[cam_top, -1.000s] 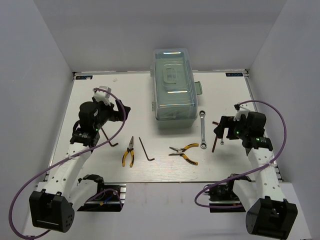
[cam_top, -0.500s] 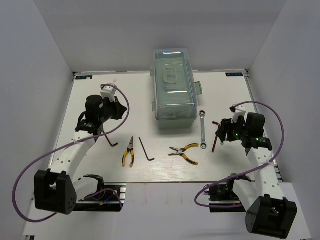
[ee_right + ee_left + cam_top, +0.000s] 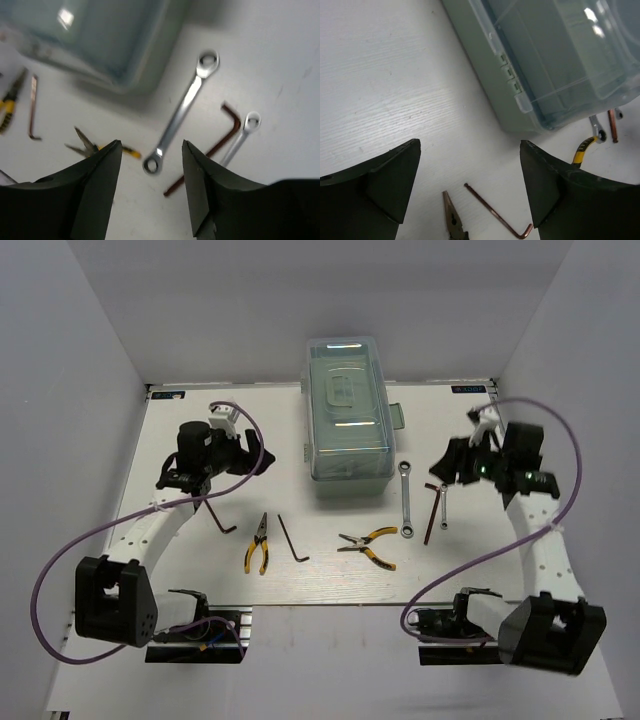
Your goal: Sort the tools into containers
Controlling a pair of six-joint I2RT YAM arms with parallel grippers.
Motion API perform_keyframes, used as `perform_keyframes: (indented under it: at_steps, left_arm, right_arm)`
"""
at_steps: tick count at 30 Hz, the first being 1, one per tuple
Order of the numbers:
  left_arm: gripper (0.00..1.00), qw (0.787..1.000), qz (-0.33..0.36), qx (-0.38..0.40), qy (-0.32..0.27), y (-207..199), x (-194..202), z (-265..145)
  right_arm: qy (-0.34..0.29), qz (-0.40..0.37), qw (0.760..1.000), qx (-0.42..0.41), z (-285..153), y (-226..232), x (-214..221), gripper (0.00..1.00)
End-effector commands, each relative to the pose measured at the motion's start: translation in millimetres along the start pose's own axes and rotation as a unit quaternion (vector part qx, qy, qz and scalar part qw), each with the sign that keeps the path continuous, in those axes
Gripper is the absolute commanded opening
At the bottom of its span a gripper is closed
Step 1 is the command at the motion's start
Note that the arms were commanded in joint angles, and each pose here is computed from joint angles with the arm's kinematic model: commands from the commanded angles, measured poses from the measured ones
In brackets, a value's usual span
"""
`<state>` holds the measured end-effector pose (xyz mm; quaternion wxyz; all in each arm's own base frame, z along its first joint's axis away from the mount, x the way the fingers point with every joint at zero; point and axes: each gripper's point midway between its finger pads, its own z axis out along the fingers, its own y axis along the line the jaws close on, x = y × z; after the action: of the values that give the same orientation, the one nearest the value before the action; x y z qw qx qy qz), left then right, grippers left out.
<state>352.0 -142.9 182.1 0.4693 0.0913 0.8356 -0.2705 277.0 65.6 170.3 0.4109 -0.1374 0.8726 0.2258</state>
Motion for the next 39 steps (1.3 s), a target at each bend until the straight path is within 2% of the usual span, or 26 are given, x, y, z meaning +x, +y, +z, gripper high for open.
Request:
perform_keyframes:
  at_steps: [1, 2, 3, 4, 5, 6, 7, 8, 9, 10, 11, 12, 13, 14, 16, 17, 18, 20, 23, 25, 27, 32, 39]
  left_arm:
    - [0.88, 0.998, 0.005, 0.049, -0.045, -22, -37, 0]
    - [0.86, 0.997, 0.004, 0.062, -0.046, -26, -38, 1]
    - [0.85, 0.996, 0.002, 0.069, -0.049, -27, -39, 4]
    - [0.83, 0.995, 0.0, 0.077, -0.061, -30, -44, 4]
    - [0.76, 0.995, -0.003, 0.085, -0.059, -31, -40, 8]
    - [0.67, 0.993, -0.002, 0.094, -0.067, -33, -44, 12]
    - [0.53, 0.993, -0.004, 0.1, -0.068, -33, -45, 14]
    - [0.22, 0.992, -0.012, 0.102, -0.072, -34, -48, 17]
    - [0.11, 0.992, -0.019, 0.107, -0.068, -34, -46, 21]
    - [0.05, 0.99, -0.026, 0.116, -0.074, -35, -55, 27]
    - [0.03, 0.989, -0.031, 0.122, -0.075, -36, -57, 32]
    - [0.07, 0.988, -0.035, 0.133, -0.072, -38, -59, 35]
    - [0.15, 0.986, -0.033, 0.143, -0.083, -42, -71, 38]
    - [0.4, 0.986, -0.05, 0.146, -0.068, -39, -65, 47]
    - [0.63, 0.983, -0.045, 0.165, -0.072, -44, -75, 52]
    - [0.74, 0.981, -0.047, 0.172, -0.072, -46, -77, 54]
    - [0.77, 0.98, -0.046, 0.178, -0.071, -45, -77, 58]
    - [0.81, 0.977, -0.04, 0.192, -0.077, -49, -81, 60]
    - [0.81, 0.973, -0.033, 0.22, -0.068, -54, -81, 67]
    - [0.81, 0.97, -0.032, 0.233, -0.065, -56, -81, 70]
    - [0.81, 0.966, -0.032, 0.252, -0.058, -58, -77, 75]
    - [0.82, 0.961, -0.032, 0.271, -0.041, -59, -70, 80]
    - [0.82, 0.944, -0.011, 0.326, -0.045, -76, -78, 80]
  right_arm:
    - [-0.057, -0.023, 0.995, -0.082, -6, 28, -87, 0.57]
    - [-0.064, -0.027, 0.991, -0.113, -12, 48, -110, 0.47]
    - [-0.067, -0.027, 0.989, -0.132, -9, 55, -132, 0.46]
    - [-0.043, -0.027, 0.986, -0.157, 7, 71, -131, 0.46]
    - [-0.079, -0.053, 0.983, -0.16, -7, 85, -171, 0.44]
    - [-0.066, -0.049, 0.985, -0.152, 11, 84, -175, 0.44]
    - [-0.069, -0.038, 0.984, -0.159, 19, 93, -194, 0.44]
    - [-0.063, -0.028, 0.985, -0.16, 36, 91, -200, 0.37]
    - [-0.104, -0.039, 0.983, -0.148, 25, 100, -243, 0.32]
    - [-0.062, -0.024, 0.985, -0.162, 68, 105, -232, 0.27]
    - [-0.054, -0.019, 0.985, -0.164, 76, 110, -237, 0.26]
    - [-0.09, -0.045, 0.979, -0.177, 67, 134, -268, 0.26]
    - [-0.088, -0.046, 0.981, -0.165, 82, 133, -267, 0.24]
    - [-0.104, -0.065, 0.978, -0.17, 99, 145, -272, 0.27]
    - [-0.098, -0.072, 0.978, -0.168, 120, 156, -267, 0.4]
    - [-0.096, -0.069, 0.978, -0.171, 135, 160, -266, 0.55]
    - [-0.112, -0.072, 0.975, -0.18, 131, 171, -278, 0.58]
    - [-0.103, -0.048, 0.977, -0.18, 158, 170, -275, 0.58]
    - [-0.103, -0.036, 0.982, -0.155, 182, 174, -270, 0.58]
    - [-0.115, -0.023, 0.984, -0.13, 189, 169, -274, 0.63]
    - [-0.112, -0.018, 0.989, -0.097, 204, 165, -268, 0.63]
    - [-0.105, -0.02, 0.992, -0.066, 220, 168, -256, 0.63]
    - [-0.106, -0.007, 0.994, 0.035, 232, 154, -243, 0.64]
